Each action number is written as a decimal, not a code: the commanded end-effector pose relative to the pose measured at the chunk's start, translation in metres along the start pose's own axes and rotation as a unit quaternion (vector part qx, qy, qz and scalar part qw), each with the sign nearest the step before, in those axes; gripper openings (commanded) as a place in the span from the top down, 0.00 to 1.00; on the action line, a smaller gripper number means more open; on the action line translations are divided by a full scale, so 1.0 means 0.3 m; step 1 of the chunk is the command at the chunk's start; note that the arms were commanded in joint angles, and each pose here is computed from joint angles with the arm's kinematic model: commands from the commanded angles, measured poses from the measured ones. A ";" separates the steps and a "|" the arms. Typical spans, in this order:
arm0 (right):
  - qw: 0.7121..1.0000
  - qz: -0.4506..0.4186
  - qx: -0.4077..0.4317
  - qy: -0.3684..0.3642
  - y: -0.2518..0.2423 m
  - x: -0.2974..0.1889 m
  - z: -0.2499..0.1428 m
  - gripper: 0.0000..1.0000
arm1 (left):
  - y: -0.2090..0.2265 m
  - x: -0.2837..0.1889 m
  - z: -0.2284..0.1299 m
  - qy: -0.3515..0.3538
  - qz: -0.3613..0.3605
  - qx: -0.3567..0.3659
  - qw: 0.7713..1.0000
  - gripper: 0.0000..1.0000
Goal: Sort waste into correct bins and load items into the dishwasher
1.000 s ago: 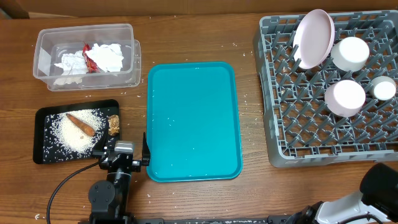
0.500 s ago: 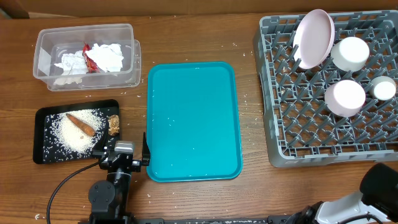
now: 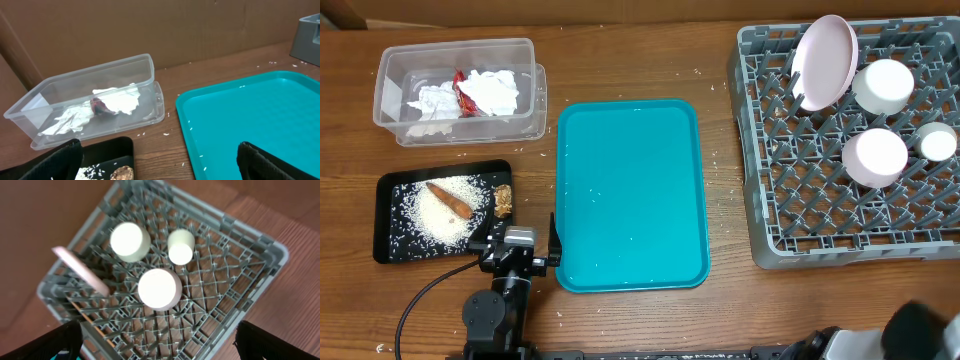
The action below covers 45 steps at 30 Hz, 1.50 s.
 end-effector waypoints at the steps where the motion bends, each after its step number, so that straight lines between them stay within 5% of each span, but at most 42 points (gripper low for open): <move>1: 0.999 0.012 -0.002 -0.041 0.001 -0.109 -0.023 0.00 | 0.007 -0.001 -0.002 -0.002 0.009 0.011 1.000 0.00; 11: 0.996 0.056 -0.004 -0.076 0.043 -0.166 -0.033 0.00 | 0.008 -0.001 -0.002 -0.002 0.009 0.011 1.000 0.00; 21: 0.972 0.181 -0.099 -0.110 0.270 0.001 -0.104 0.00 | 0.007 -0.001 -0.002 -0.002 0.009 0.011 1.000 0.00; 34: 0.928 0.304 -0.146 -0.158 0.225 0.351 -0.570 0.00 | 0.007 -0.001 -0.002 -0.002 0.009 0.011 1.000 0.00; 45: 0.874 0.386 -0.161 -0.246 0.118 0.463 -0.877 0.00 | 0.008 -0.001 -0.002 -0.002 0.009 0.011 1.000 0.00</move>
Point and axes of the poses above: each gripper's point midway between its finger pads, its own x axis out along the fingers, its own y axis along the line the jaws close on, z = x × y, the point moved 7 cm from there along -x, back along the fingers, and after that the axes turned 2 degrees about -x, right-handed, at the moved point
